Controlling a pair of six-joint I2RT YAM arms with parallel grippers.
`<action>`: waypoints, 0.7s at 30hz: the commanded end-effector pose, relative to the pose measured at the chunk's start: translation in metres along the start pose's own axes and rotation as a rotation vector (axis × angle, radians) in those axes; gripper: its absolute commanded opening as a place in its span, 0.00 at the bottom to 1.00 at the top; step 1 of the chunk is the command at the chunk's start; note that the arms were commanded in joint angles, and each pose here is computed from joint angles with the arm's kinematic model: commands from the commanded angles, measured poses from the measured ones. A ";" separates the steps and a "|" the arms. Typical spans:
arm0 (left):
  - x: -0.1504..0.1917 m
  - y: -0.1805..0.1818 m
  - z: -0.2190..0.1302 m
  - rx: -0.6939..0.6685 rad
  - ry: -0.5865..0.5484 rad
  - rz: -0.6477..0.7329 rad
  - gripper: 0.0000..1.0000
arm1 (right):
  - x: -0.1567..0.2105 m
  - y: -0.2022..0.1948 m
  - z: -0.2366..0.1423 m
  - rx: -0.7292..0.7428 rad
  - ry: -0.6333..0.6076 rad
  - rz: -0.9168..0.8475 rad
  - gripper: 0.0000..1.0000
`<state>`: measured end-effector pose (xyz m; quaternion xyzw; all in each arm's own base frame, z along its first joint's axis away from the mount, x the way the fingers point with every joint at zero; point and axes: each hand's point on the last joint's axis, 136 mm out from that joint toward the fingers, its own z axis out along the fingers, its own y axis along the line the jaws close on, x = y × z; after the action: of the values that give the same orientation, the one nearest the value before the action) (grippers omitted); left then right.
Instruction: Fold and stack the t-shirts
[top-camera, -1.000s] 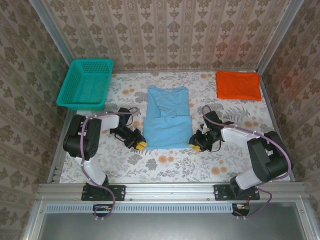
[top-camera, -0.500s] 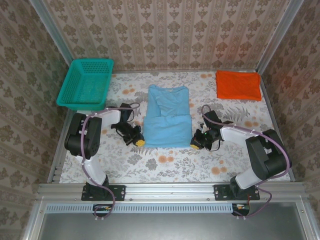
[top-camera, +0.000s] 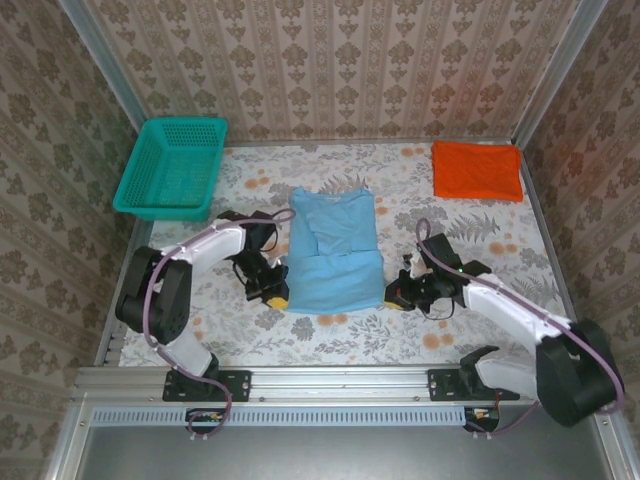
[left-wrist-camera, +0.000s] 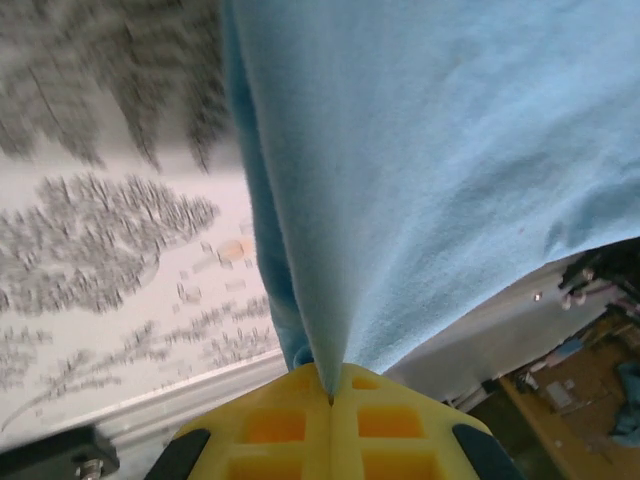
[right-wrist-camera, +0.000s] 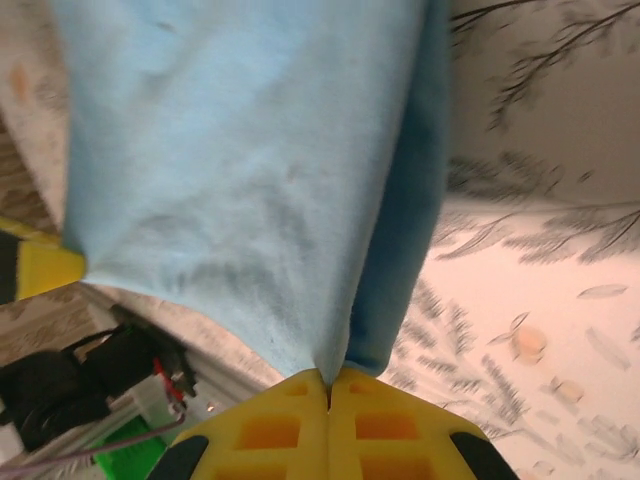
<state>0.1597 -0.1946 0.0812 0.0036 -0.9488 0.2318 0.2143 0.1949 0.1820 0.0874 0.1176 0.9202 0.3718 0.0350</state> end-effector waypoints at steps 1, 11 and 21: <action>0.018 -0.017 -0.023 0.045 0.018 0.026 0.00 | 0.018 0.014 -0.016 -0.057 0.027 -0.010 0.00; -0.072 -0.078 -0.098 0.254 -0.230 0.009 0.00 | -0.069 0.067 -0.042 -0.098 -0.122 -0.017 0.00; -0.183 -0.100 -0.140 0.399 -0.386 -0.115 0.00 | -0.199 0.082 -0.020 -0.076 -0.137 0.139 0.00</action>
<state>0.3617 -0.2388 0.1458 0.1166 -0.9198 0.3688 0.0663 0.3742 0.1735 0.1470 0.1991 0.8961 0.3880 0.0825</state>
